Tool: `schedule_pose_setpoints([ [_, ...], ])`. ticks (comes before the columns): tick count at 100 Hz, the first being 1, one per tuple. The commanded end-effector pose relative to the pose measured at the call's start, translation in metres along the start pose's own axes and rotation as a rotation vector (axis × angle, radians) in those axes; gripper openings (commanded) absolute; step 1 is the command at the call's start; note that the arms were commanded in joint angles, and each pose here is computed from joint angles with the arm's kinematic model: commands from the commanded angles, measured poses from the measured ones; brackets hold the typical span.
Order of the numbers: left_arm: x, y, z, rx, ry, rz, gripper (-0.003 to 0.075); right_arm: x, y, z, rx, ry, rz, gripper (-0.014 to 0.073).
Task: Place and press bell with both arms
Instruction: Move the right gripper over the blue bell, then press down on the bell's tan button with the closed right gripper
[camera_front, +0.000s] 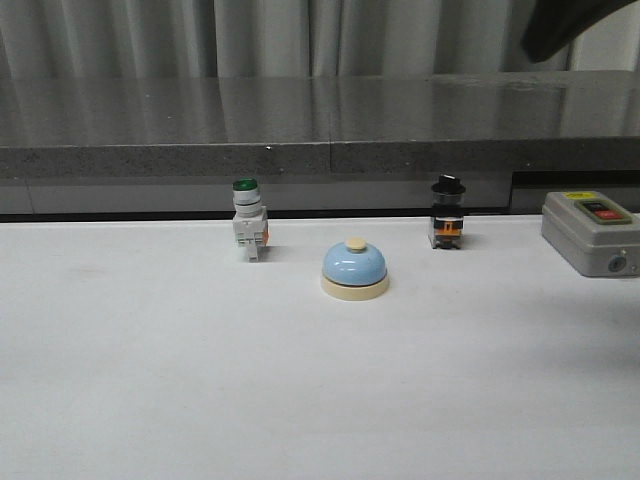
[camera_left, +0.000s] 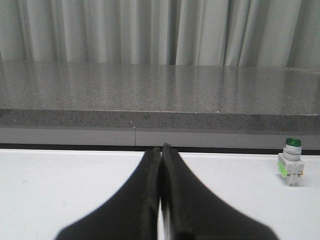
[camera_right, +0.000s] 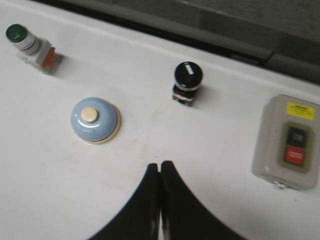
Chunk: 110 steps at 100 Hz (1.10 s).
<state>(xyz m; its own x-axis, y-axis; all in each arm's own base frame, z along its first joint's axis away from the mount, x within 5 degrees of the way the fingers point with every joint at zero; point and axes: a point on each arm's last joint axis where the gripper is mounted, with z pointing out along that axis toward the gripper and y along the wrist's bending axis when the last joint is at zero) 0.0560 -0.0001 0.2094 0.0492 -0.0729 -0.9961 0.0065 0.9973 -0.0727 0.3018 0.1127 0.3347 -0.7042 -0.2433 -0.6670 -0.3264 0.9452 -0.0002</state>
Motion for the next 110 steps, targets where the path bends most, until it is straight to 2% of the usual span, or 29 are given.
schedule_pose_setpoints([
  [1, 0.005, 0.000, -0.001, 0.007, -0.067, -0.016, -0.0020, -0.025, 0.015, 0.000, -0.031, -0.043, -0.054, -0.0060],
  [20, 0.005, 0.000, -0.001, 0.007, -0.067, -0.016, -0.0020, -0.042, 0.047, 0.039, -0.093, 0.064, -0.145, -0.0060],
  [38, 0.005, 0.000, -0.001, 0.007, -0.067, -0.016, -0.0020, -0.051, 0.065, 0.068, -0.131, 0.126, -0.167, -0.0060],
  [110, 0.005, 0.000, -0.001, 0.007, -0.067, -0.016, -0.0020, -0.046, 0.069, 0.143, -0.104, 0.224, -0.190, -0.0060],
])
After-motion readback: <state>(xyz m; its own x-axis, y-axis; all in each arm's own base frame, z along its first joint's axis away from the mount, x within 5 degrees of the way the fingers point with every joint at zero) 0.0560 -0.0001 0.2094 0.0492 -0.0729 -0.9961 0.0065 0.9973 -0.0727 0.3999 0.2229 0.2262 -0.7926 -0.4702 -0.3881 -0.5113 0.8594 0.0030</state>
